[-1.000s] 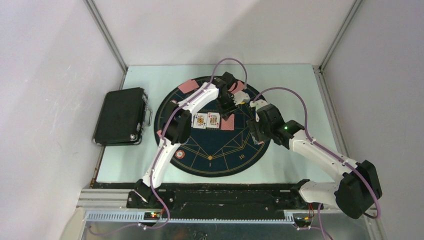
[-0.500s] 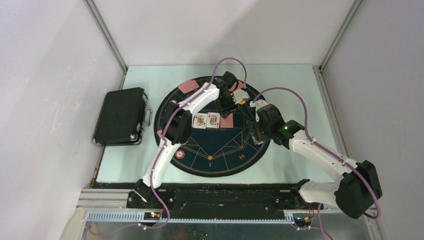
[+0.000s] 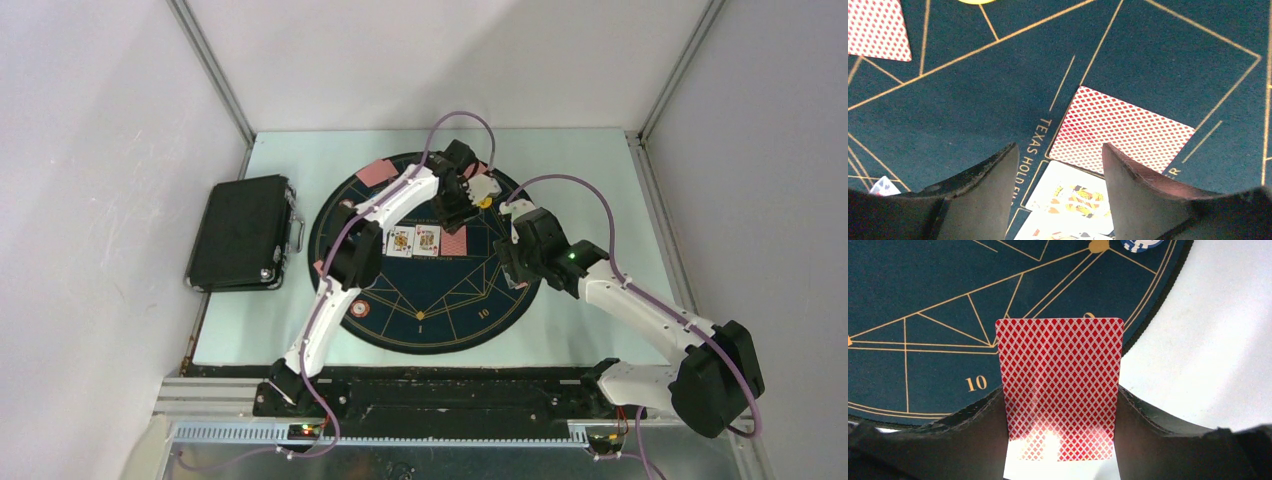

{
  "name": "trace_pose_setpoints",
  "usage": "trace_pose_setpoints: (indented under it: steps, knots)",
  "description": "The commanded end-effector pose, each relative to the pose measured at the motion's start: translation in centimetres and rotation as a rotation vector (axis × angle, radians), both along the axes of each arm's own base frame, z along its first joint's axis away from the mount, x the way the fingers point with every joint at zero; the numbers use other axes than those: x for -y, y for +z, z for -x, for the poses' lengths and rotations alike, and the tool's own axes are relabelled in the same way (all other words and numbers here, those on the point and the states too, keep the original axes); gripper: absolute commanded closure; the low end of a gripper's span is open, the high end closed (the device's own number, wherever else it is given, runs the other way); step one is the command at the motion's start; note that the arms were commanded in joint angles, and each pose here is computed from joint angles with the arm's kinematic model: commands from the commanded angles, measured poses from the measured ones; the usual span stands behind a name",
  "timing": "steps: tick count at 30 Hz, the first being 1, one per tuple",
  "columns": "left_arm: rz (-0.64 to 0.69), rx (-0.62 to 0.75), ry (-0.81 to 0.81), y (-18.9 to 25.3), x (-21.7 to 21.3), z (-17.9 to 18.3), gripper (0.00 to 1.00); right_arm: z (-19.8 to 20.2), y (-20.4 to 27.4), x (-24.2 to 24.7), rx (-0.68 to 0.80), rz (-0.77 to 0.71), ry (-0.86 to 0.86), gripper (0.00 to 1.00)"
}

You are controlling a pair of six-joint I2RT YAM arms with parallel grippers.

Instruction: Distribute texas hold em gaming equipment

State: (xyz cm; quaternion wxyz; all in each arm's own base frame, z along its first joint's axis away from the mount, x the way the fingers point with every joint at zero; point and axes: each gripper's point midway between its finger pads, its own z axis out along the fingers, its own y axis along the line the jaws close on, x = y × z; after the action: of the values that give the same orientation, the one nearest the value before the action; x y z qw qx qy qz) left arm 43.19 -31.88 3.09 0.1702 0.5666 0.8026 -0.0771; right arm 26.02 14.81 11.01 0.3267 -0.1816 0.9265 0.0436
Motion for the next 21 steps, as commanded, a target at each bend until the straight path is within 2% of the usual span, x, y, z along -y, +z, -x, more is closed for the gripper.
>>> trace_pose_setpoints:
  steps: [1, 2, 3, 4, 5, 6, 7, 8, 9, 10, 13, 14, 15, 16, 17, 18, 19, 20, 21]
  knots:
    - [0.187, 0.112, -0.006, 8.9, 1.6, -0.6, 0.30, -0.8, 1.7, -0.5, 0.061, -0.042, 0.007, 1.00]
    - [0.226, 0.141, -0.009, 11.3, 1.6, -0.5, 0.29, -0.7, 1.9, -0.6, 0.063, -0.049, 0.014, 1.00]
    - [0.250, 0.124, -0.020, 11.7, 1.6, 0.1, 0.27, -0.6, 2.1, -0.6, 0.070, -0.055, 0.017, 1.00]
    - [0.286, 0.160, -0.030, 14.1, 1.5, 0.5, 0.22, -0.6, 2.3, -0.7, 0.074, -0.060, 0.021, 1.00]
    - [0.298, 0.148, -0.040, 13.9, 1.3, 1.0, 0.07, -0.5, 2.6, -0.8, 0.083, -0.067, 0.026, 1.00]
    - [0.331, 0.173, -0.049, 16.0, 1.1, 1.7, 0.02, -0.4, 2.7, -1.0, 0.087, -0.068, 0.035, 1.00]
    - [0.335, 0.158, -0.045, 15.5, 0.7, 2.2, 0.01, -0.3, 3.1, -1.0, 0.097, -0.073, 0.039, 1.00]
    - [0.377, 0.182, -0.046, 17.5, 0.5, 2.8, 0.01, -0.1, 3.2, -1.2, 0.103, -0.071, 0.051, 1.00]
    - [0.391, 0.162, -0.013, 16.7, 0.1, 3.1, 0.01, 0.0, 3.5, -1.3, 0.112, -0.074, 0.059, 1.00]
    - [0.434, 0.186, 0.005, 18.6, -0.3, 3.7, 0.00, 0.2, 3.7, -1.6, 0.118, -0.074, 0.079, 1.00]
    - [0.550, 0.221, 0.162, 20.2, -2.5, 4.3, 0.00, 0.7, 4.0, -2.4, 0.126, -0.080, 0.127, 1.00]
    - [0.552, 0.168, 0.270, 18.0, -3.6, 4.9, 0.00, 0.9, 3.9, -2.8, 0.125, -0.078, 0.146, 1.00]
    - [0.635, 0.250, 0.322, 20.8, -4.7, 4.1, 0.00, 1.1, 3.8, -3.0, 0.120, -0.073, 0.156, 1.00]
    - [0.652, 0.181, 0.456, 18.8, -5.8, 5.0, 0.00, 1.3, 3.7, -3.2, 0.120, -0.064, 0.169, 1.00]
    - [0.745, 0.241, 0.520, 21.3, -7.3, 4.3, 0.00, 1.4, 3.5, -3.3, 0.116, -0.057, 0.176, 1.00]
    - [0.793, 0.130, 0.631, 19.1, -7.8, 5.7, 0.00, 1.6, 3.4, -3.6, 0.115, -0.049, 0.193, 1.00]
    - [0.919, 0.158, 0.640, 21.9, -8.7, 5.7, 0.00, 1.6, 3.4, -3.8, 0.118, -0.044, 0.206, 1.00]
    - [0.961, 0.055, 0.753, 19.3, -9.6, 6.7, 0.00, 1.8, 3.4, -4.1, 0.119, -0.043, 0.223, 1.00]
    - [1.077, 0.085, 0.707, 21.8, -9.4, 7.2, 0.00, 2.0, 3.4, -4.5, 0.123, -0.044, 0.246, 1.00]
